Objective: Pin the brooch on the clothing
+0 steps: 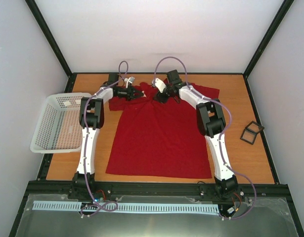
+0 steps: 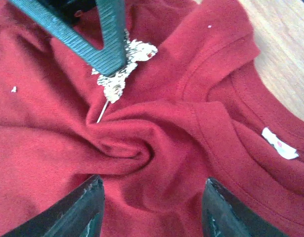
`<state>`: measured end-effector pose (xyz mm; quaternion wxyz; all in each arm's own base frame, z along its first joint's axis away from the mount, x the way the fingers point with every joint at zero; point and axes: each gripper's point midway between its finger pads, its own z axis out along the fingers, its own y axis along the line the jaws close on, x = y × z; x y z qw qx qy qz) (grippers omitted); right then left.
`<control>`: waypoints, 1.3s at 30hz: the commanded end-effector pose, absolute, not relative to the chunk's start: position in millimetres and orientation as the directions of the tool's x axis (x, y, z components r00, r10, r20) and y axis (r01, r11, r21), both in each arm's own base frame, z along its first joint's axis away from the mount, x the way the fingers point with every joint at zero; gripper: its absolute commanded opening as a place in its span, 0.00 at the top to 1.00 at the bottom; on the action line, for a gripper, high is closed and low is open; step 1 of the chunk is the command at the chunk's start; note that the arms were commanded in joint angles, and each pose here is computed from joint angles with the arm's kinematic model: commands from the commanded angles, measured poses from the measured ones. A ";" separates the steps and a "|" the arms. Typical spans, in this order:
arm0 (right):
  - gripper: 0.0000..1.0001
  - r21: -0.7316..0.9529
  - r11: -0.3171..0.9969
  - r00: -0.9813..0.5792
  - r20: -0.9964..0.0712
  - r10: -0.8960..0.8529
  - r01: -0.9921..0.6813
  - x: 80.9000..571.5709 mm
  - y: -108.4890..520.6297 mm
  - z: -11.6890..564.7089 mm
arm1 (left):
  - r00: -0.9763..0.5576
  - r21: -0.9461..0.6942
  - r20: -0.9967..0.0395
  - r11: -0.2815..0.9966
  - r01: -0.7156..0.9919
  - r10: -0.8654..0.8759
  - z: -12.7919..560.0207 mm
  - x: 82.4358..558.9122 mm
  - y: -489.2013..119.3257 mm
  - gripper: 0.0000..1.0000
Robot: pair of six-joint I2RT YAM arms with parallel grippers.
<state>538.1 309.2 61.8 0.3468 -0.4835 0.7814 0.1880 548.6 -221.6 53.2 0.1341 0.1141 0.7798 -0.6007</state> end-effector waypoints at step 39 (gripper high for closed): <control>0.51 -0.226 0.147 0.046 -0.674 -0.738 -0.963 539.6 345.9 39.9 | -0.938 -0.921 -0.344 0.185 0.343 0.026 69.2 546.3 -220.3 0.99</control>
